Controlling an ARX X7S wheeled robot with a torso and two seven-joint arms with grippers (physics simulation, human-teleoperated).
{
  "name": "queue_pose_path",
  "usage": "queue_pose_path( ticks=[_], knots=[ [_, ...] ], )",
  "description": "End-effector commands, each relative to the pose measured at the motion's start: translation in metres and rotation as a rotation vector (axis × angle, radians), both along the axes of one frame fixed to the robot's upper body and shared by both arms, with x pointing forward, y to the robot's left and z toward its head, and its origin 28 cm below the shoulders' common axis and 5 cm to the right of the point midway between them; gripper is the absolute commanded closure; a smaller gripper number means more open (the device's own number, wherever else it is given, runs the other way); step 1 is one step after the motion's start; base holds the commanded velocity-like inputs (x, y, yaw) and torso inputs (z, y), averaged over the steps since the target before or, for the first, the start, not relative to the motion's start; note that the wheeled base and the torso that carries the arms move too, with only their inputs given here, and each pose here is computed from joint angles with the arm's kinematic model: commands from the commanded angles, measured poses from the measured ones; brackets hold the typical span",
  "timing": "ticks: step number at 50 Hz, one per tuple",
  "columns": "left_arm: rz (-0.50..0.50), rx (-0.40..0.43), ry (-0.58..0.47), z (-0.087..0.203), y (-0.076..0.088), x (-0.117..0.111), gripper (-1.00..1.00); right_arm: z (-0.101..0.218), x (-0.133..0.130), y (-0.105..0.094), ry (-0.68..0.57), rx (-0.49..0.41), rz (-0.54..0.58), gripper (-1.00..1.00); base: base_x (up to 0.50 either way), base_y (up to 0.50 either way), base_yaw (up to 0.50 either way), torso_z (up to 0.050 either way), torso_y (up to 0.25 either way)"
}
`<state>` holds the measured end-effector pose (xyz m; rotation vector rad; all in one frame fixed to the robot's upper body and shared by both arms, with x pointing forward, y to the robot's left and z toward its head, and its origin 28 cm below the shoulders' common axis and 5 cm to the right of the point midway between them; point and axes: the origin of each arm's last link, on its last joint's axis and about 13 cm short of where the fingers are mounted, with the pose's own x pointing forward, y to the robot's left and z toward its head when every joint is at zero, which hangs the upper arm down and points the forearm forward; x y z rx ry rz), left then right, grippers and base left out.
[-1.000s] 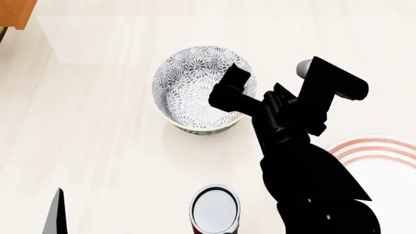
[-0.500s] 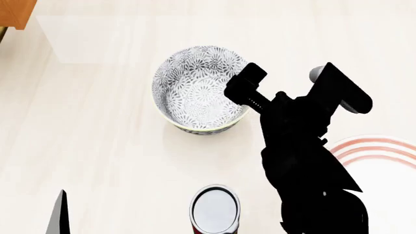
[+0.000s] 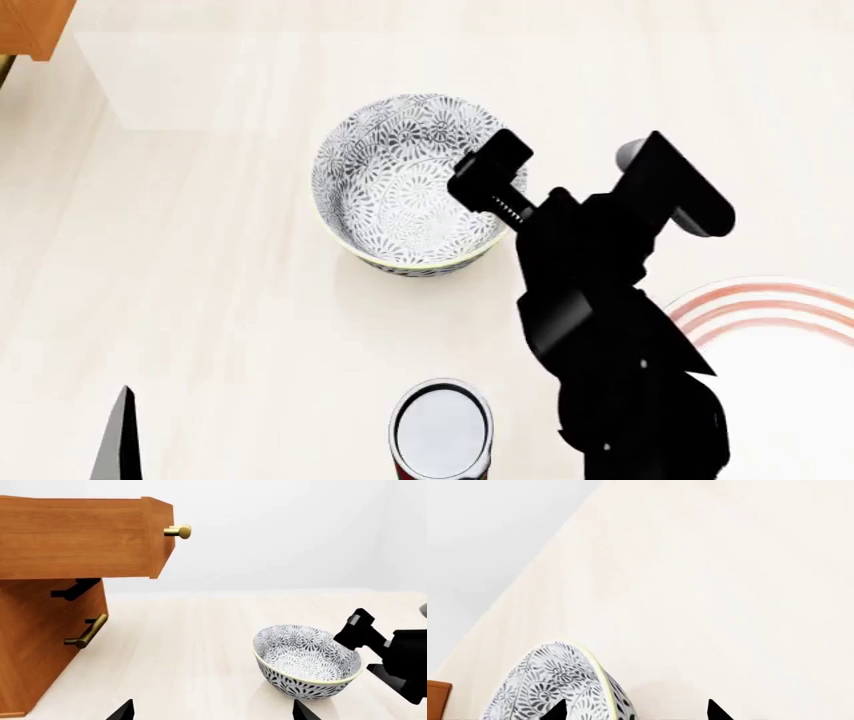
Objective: Put the bowl on the plate.
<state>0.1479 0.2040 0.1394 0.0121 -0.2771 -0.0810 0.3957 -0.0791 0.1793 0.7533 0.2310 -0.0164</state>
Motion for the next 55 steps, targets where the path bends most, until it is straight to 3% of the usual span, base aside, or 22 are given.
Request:
queue_pose_path(
  ticks=[1,22,23,55],
  knots=[
    [-0.006,-0.026,-0.032,0.0051,0.0016,-0.0012,-1.0,-0.0011,0.0019,0.0081,-0.003,0.027,0.031,-1.0,0.0,0.0,0.0,0.0,0.0],
    [-0.006,-0.03,-0.034,0.0069,0.0014,-0.0033,-1.0,-0.0068,0.0024,0.0149,0.03,0.02,0.049,-1.0,0.0,0.0,0.0,0.0,0.0],
    [-0.006,-0.029,-0.034,0.0065,0.0013,-0.0031,-1.0,-0.0064,0.0019,0.0149,0.031,0.019,0.048,1.0,0.0,0.0,0.0,0.0,0.0],
    [-0.012,-0.027,-0.031,0.0057,0.0012,-0.0023,-1.0,0.0015,-0.0029,0.0099,0.014,0.053,0.022,1.0,0.0,0.0,0.0,0.0,0.0]
  ],
)
